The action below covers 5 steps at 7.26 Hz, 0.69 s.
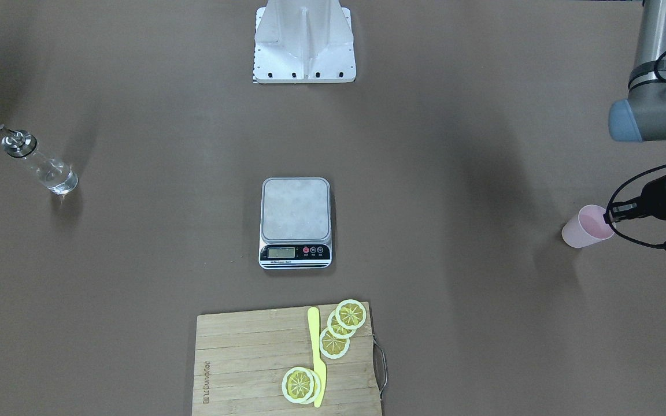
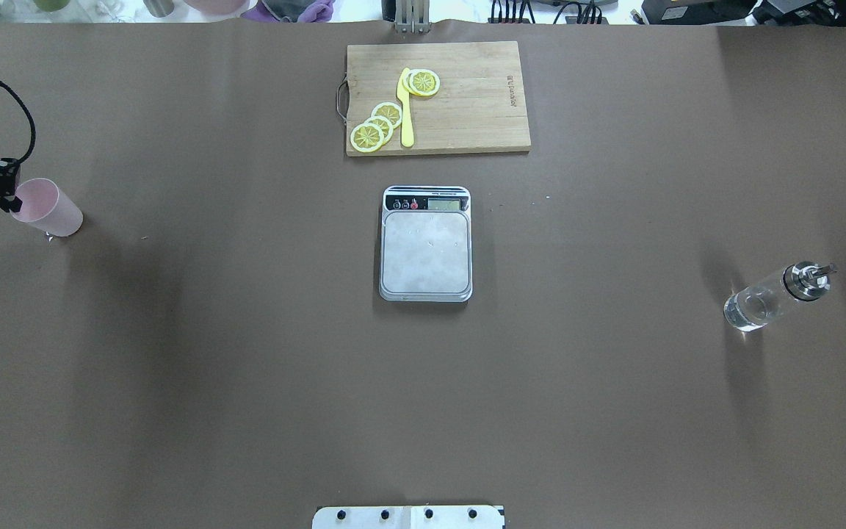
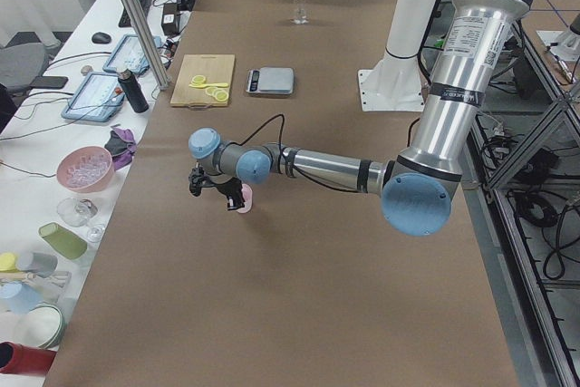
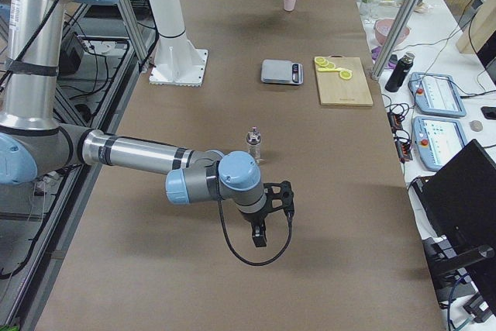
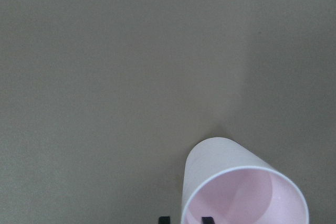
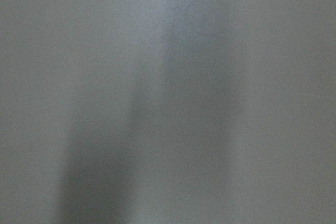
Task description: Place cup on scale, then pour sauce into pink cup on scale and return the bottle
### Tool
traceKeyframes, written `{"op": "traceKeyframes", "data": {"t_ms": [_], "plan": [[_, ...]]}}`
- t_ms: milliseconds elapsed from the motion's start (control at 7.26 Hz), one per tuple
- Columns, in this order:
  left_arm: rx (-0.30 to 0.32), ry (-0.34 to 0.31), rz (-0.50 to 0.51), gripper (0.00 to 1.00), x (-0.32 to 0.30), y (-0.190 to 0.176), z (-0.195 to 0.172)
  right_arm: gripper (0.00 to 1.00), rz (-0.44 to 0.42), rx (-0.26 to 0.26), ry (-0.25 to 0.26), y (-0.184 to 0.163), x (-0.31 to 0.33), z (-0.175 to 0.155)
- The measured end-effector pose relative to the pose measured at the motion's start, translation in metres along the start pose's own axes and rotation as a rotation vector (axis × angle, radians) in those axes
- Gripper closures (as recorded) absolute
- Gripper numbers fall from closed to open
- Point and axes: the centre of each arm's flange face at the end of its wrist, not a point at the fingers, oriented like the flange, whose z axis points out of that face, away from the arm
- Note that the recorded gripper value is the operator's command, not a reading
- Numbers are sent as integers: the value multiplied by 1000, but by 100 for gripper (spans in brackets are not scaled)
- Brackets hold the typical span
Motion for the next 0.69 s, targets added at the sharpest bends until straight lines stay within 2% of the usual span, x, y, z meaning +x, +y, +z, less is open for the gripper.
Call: {"op": "traceKeyframes", "data": {"t_ms": [276, 689], "plan": [[6, 3, -4, 100, 2, 0, 0, 0, -88, 78, -53, 38, -6, 2], [29, 16, 17, 100, 21, 5, -18, 0, -267, 182, -180, 71, -13, 11]]}}
